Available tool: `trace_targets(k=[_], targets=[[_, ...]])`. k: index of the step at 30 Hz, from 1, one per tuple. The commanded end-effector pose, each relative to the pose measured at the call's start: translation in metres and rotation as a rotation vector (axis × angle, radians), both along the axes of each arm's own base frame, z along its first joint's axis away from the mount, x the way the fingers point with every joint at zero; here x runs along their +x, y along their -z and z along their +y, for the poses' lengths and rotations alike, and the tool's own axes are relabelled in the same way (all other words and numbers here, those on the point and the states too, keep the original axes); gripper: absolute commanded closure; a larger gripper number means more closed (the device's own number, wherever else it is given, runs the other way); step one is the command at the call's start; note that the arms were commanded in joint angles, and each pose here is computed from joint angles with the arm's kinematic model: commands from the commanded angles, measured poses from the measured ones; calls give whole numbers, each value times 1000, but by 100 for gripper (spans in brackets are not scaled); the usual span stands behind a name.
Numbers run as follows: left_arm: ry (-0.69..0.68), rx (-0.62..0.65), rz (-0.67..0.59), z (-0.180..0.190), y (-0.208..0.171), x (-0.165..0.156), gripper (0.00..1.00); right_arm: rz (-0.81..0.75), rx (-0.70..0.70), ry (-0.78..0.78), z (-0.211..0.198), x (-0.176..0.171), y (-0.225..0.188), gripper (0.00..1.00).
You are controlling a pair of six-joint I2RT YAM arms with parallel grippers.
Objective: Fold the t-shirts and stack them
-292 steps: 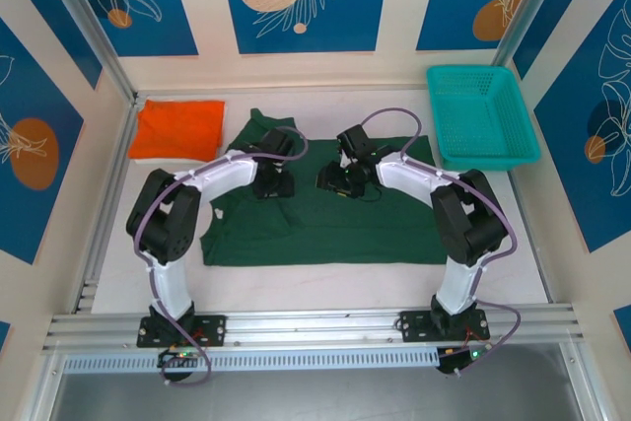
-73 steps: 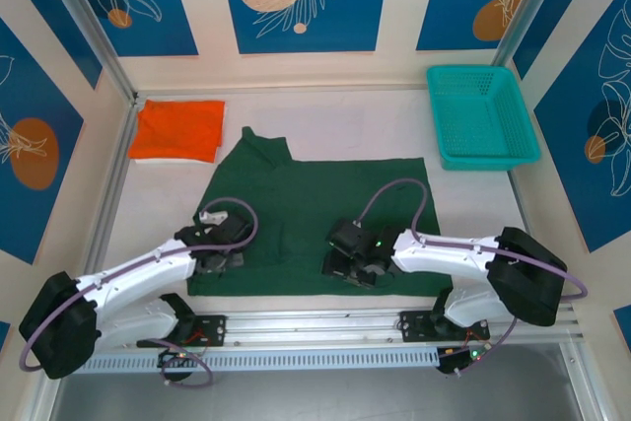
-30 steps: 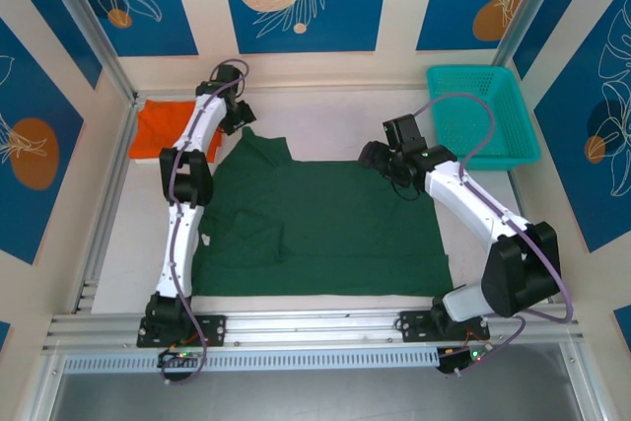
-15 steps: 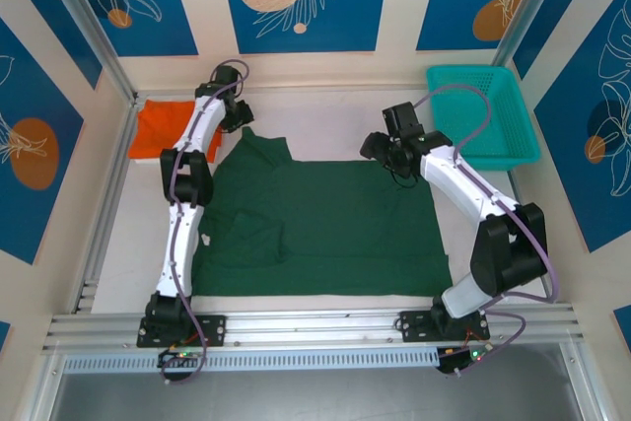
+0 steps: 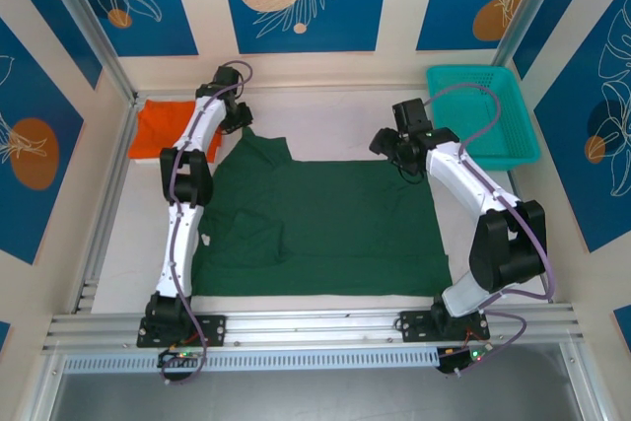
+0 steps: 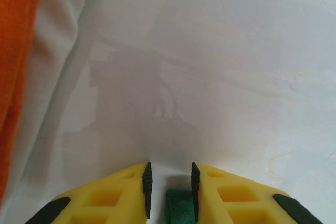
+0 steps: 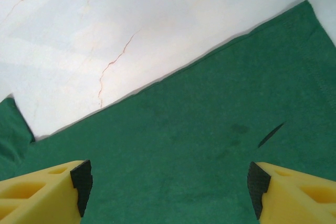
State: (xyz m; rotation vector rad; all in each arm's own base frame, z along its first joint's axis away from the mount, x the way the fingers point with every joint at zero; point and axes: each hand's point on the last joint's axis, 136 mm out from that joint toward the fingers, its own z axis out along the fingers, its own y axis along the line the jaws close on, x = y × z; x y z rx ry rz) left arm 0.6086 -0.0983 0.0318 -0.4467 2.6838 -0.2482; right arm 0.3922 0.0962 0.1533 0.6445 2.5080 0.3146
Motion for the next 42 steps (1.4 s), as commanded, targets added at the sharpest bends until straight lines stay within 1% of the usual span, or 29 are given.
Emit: trace_targets(k=[1,7,14,15,17,18,21,26,31,34,39,41,42], targets=[[65,6,67,-21,6,-21,75,-15,16,13,-2,3,-7,20],[66,21,73,-22,6,-24,81,-11,17,31,-9,4,-3,20],[85,4,51,-36,2,-22,86,-10,13,53,-15,8,0,20],[86,-4,49,-38,2,-21,85,-10,13,54,-15,8,0,21],[91,-18,47,-43,0,-22,76,-9,11,53,-15,7,0,21],[93,-17,47,-45,0,-22,73,-7,12,54,-16,6,0,21],[98,-13,53,-48,0,-25,70,-2,14,56,-16,4,1,21],[123,5,72,-52,4,-32,69,6,17,62,-17,0,4,21],[137,52,86,-50,10,-37,79,9,15,60,-17,0,4,21],[124,64,81,-46,6,-36,91,7,8,56,-18,2,4,21],[96,69,42,-44,-16,-32,94,20,-41,43,-22,12,9,21],[78,61,30,-44,-27,-32,100,36,-66,27,-24,17,16,24],[72,59,25,-44,-32,-32,100,46,-71,22,-25,22,20,26]])
